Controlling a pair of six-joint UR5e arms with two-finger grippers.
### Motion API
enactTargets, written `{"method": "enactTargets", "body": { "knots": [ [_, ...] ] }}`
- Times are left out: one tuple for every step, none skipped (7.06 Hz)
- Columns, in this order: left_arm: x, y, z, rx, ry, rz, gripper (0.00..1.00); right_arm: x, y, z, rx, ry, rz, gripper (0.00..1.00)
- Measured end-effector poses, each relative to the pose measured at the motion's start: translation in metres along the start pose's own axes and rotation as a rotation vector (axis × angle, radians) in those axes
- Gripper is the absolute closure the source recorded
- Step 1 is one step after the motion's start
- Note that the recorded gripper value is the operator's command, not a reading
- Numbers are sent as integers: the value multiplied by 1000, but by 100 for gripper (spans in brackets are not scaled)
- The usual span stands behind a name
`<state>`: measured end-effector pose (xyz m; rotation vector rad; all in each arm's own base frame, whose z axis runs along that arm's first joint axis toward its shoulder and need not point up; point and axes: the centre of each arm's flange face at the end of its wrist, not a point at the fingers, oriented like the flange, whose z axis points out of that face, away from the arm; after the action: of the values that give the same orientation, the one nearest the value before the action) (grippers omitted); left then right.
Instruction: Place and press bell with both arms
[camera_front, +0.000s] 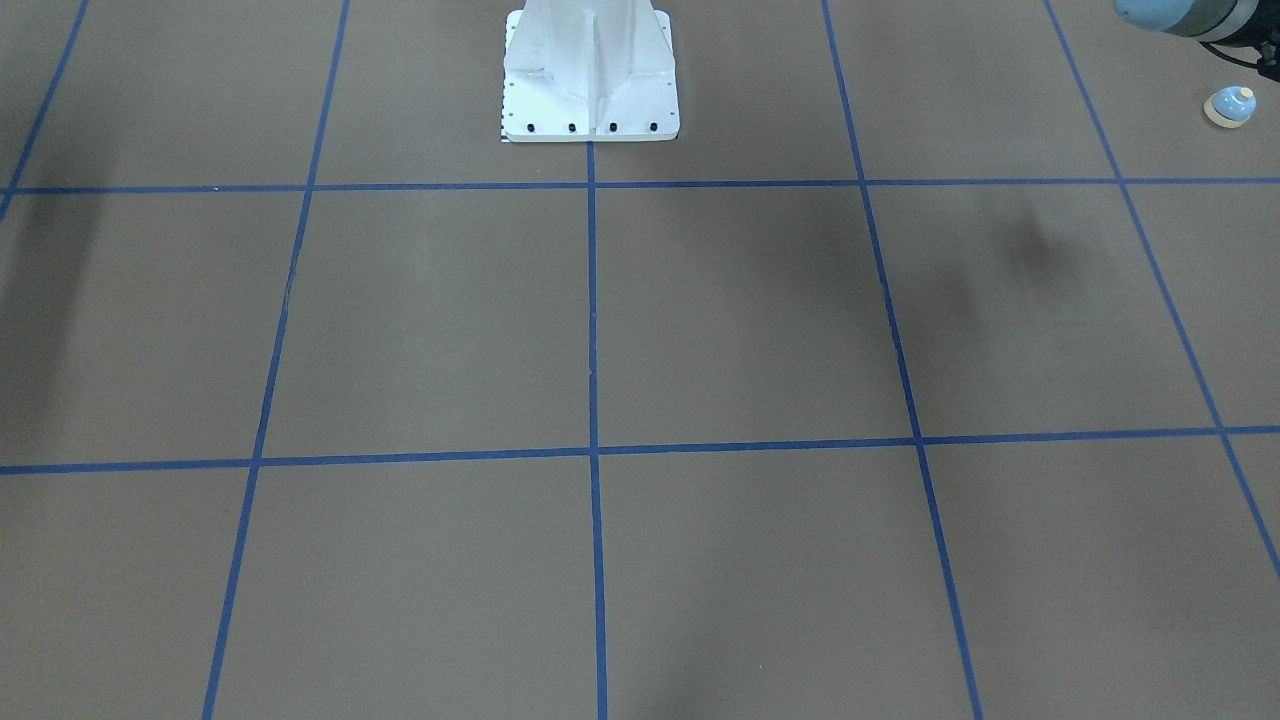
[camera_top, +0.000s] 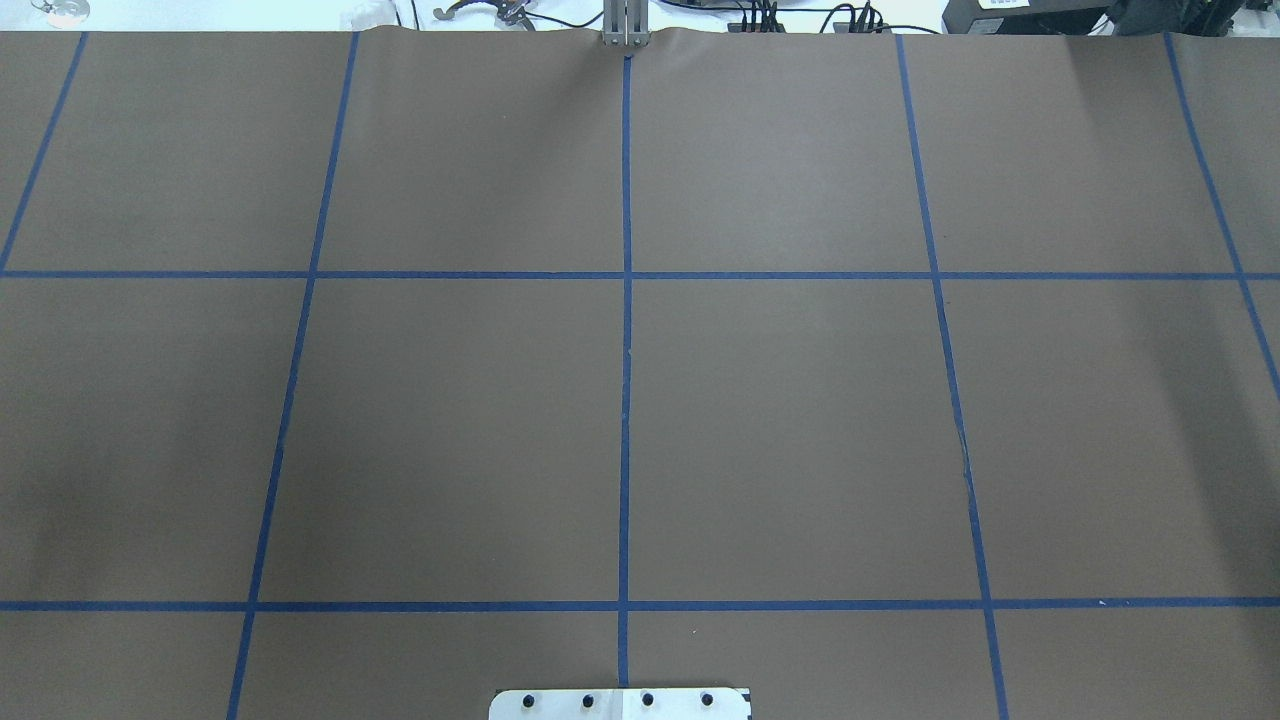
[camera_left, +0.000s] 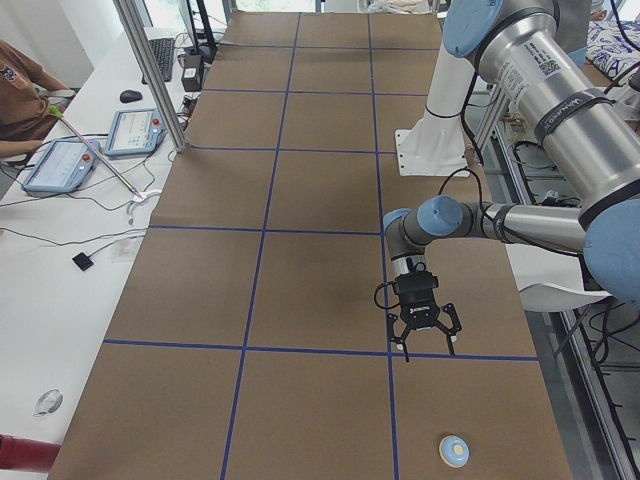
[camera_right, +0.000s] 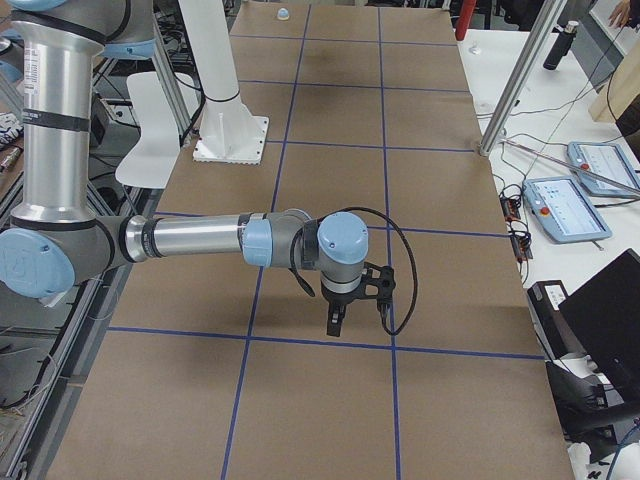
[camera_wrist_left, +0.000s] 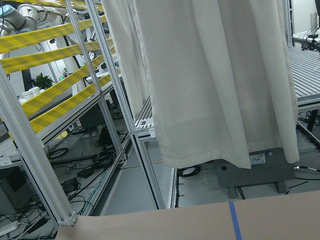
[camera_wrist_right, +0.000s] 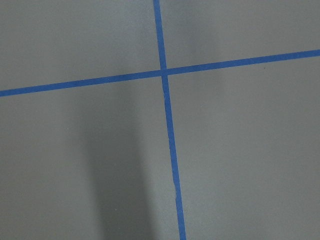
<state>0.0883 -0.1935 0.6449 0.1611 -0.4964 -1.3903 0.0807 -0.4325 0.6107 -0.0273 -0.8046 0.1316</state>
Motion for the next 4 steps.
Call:
{"method": "enactTargets", "body": {
  "knots": [
    [1,12,15,14,9,-1,0,0,0,0,0,1,0,0],
    [2,22,32,28,15,2,0,0,0,0,0,2,0,0],
    [3,30,51,42,19,6,0,0,0,0,0,2,-1,0],
    [4,38,69,52,24,6,0,0,0,1,-1,2,-2,0]
  ]
}}
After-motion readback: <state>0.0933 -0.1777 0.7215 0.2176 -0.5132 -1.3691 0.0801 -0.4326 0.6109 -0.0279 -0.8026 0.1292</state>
